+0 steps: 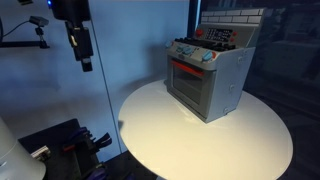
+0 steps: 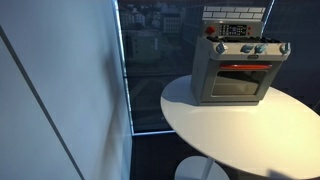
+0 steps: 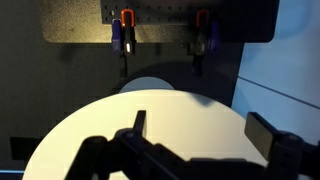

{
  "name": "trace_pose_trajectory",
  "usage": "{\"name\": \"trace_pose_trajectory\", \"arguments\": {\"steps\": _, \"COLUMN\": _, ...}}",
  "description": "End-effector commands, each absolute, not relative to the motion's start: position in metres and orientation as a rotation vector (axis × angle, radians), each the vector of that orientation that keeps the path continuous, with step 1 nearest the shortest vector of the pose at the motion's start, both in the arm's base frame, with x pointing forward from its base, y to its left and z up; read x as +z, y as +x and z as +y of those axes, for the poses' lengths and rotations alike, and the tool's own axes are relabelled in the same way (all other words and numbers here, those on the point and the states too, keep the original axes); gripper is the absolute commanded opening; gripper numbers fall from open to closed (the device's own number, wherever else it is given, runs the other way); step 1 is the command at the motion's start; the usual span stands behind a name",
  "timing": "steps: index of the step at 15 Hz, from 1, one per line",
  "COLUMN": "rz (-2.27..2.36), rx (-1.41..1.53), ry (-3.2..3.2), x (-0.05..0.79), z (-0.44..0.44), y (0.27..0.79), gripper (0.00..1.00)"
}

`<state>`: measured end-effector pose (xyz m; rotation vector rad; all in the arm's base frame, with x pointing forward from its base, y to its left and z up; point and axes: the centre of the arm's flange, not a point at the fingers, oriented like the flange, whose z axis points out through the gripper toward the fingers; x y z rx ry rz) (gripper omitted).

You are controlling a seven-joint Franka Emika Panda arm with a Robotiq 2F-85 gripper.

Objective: Turn the far right blue stove dial a little to the right

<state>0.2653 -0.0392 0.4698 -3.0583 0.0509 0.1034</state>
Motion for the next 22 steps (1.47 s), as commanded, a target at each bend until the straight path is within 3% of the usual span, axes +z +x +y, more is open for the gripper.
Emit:
{"name": "trace_pose_trajectory", "arguments": {"steps": 1, "rz": 0.052, "rx": 0.094, "ry": -3.056, "x": 0.472, "z": -0.039, "y": 0.273, "gripper": 1.0}}
{"name": "trace_pose_trajectory", "arguments": {"steps": 22, "rz": -0.092, "rx": -0.284, "ry": -3.1, "x": 0.516, "z": 0.011, "y": 0.383, "gripper": 1.0}}
